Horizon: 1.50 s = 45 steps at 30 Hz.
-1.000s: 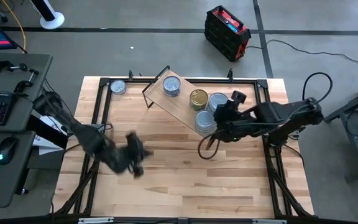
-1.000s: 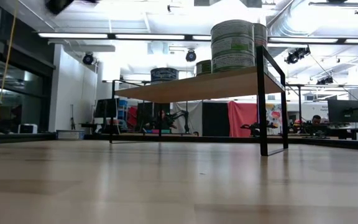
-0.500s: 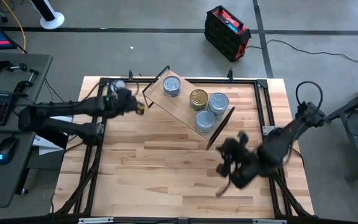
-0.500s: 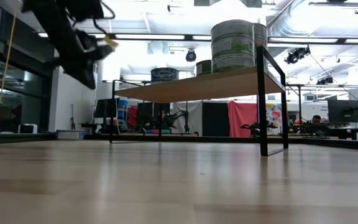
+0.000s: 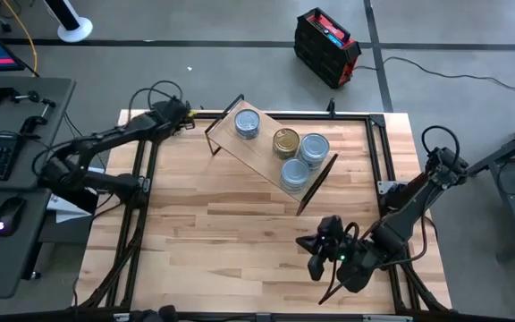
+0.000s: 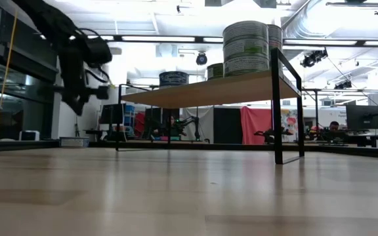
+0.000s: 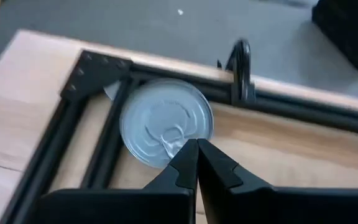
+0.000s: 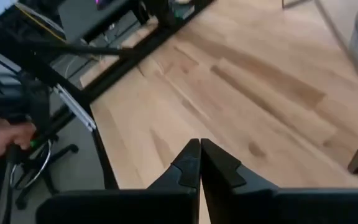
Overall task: Stack canned seafood by type on shelf
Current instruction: Stack the blue tuna can on top of the other blue tuna cans on the shelf
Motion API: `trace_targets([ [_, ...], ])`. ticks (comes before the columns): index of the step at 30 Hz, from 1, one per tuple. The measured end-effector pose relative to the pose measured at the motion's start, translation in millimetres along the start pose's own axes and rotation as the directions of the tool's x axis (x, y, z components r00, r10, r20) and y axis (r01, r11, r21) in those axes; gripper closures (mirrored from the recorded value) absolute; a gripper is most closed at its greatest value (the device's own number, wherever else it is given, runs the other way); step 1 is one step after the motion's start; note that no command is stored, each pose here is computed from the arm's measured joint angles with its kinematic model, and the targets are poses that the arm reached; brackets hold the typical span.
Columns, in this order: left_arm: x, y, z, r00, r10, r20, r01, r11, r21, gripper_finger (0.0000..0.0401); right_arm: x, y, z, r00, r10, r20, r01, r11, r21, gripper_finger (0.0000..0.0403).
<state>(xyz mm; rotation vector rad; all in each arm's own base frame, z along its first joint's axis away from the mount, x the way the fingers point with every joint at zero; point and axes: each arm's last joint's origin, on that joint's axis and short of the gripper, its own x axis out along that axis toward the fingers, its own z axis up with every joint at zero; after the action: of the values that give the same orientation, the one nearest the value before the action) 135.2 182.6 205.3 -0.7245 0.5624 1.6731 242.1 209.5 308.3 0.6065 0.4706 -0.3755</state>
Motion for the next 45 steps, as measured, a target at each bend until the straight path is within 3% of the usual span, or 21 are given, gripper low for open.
trace_targets([
  [10, 44, -16, -25, 0.985, 0.151, -0.078, -0.154, 0.987, -0.035, 0.0401, 3, -1, 8, 0.998, -0.027, 0.060, 0.027, 1.000, -0.010, 0.0403],
  [19, 60, -20, -30, 0.982, 0.167, -0.093, -0.169, 0.986, -0.015, 0.0401, 4, -1, 8, 0.998, -0.026, 0.056, 0.027, 0.999, -0.019, 0.0403],
  [22, 60, -22, -31, 0.983, 0.145, -0.114, -0.138, 0.988, 0.067, 0.0401, 4, -1, 7, 0.999, -0.019, 0.036, 0.021, 0.999, -0.046, 0.0403],
  [24, 59, -23, -30, 0.984, 0.108, -0.143, -0.081, 0.980, 0.181, 0.0401, 4, -1, 7, 0.999, -0.023, 0.032, 0.025, 0.998, -0.065, 0.0403],
  [27, 59, -22, -36, 0.970, 0.068, -0.234, 0.021, 0.933, 0.358, 0.0401, 4, -2, 7, 0.999, -0.026, 0.027, 0.028, 0.996, -0.087, 0.0403],
  [30, 56, -20, -42, 0.952, 0.088, -0.292, 0.061, 0.884, 0.463, 0.0401, 4, -3, 6, 0.999, -0.034, 0.021, 0.036, 0.994, -0.100, 0.0403],
  [34, 52, -18, -48, 0.931, 0.108, -0.348, 0.092, 0.854, 0.513, 0.0401, 4, -4, 5, 0.999, -0.038, 0.002, 0.038, 0.993, -0.110, 0.0403],
  [40, 34, -21, -55, 0.883, 0.023, -0.469, 0.242, 0.833, 0.497, 0.0401, 3, -5, 5, 0.999, -0.041, -0.013, 0.039, 0.988, -0.150, 0.0403],
  [45, 7, -17, -55, 0.873, -0.010, -0.488, 0.315, 0.775, 0.548, 0.0401, 3, -6, 4, 0.999, -0.051, -0.016, 0.047, 0.985, -0.169, 0.0403],
])
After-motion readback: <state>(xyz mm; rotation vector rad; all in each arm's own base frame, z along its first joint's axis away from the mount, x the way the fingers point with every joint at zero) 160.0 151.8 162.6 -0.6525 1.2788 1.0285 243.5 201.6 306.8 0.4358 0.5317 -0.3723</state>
